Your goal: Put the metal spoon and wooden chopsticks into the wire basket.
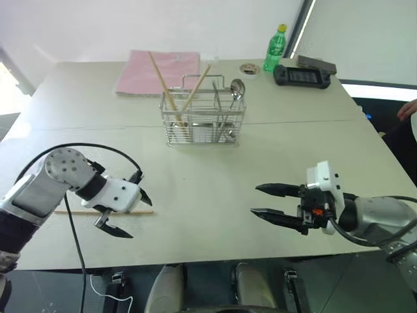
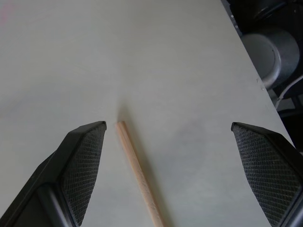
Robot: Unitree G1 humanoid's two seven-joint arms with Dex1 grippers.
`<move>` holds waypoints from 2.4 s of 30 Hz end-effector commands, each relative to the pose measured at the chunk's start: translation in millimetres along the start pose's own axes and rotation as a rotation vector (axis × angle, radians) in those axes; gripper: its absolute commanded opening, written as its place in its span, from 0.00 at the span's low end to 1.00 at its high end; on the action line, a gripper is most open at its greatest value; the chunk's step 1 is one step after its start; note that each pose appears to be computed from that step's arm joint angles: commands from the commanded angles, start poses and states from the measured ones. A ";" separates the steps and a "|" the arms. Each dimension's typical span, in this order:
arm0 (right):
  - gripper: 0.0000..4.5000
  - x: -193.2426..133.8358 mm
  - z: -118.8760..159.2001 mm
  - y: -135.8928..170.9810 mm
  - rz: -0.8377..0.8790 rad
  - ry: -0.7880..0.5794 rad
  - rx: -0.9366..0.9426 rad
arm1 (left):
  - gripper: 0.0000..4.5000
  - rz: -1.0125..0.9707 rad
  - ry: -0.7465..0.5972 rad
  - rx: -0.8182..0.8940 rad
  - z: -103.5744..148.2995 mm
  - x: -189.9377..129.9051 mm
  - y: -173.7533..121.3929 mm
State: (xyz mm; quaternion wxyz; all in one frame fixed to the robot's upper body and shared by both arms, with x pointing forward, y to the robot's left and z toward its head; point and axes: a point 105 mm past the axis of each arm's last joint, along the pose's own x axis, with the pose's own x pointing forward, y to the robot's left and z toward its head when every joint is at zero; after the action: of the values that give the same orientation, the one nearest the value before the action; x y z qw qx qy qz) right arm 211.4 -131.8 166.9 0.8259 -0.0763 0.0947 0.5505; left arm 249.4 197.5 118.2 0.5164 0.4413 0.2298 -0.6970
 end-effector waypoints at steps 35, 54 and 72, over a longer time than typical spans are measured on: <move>0.62 0.1 19.4 -9.6 -0.046 -0.071 -0.037 | 0.01 0.754 -0.557 -0.337 50.0 -79.0 121.0; 0.62 5.7 25.7 -13.0 -0.052 -0.085 -0.044 | 0.01 1.254 -1.265 -0.486 106.8 -219.2 208.7; 0.62 6.3 27.3 -6.7 -0.106 -0.109 -0.021 | 0.01 1.208 -1.306 -0.330 157.2 -223.5 237.7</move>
State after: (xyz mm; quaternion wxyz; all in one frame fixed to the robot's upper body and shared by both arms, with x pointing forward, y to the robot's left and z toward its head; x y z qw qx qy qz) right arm 225.6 -125.9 181.4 0.8585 -0.0532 0.0622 0.5062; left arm 434.3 114.3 407.6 0.8882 -0.1062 -0.2611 -0.3630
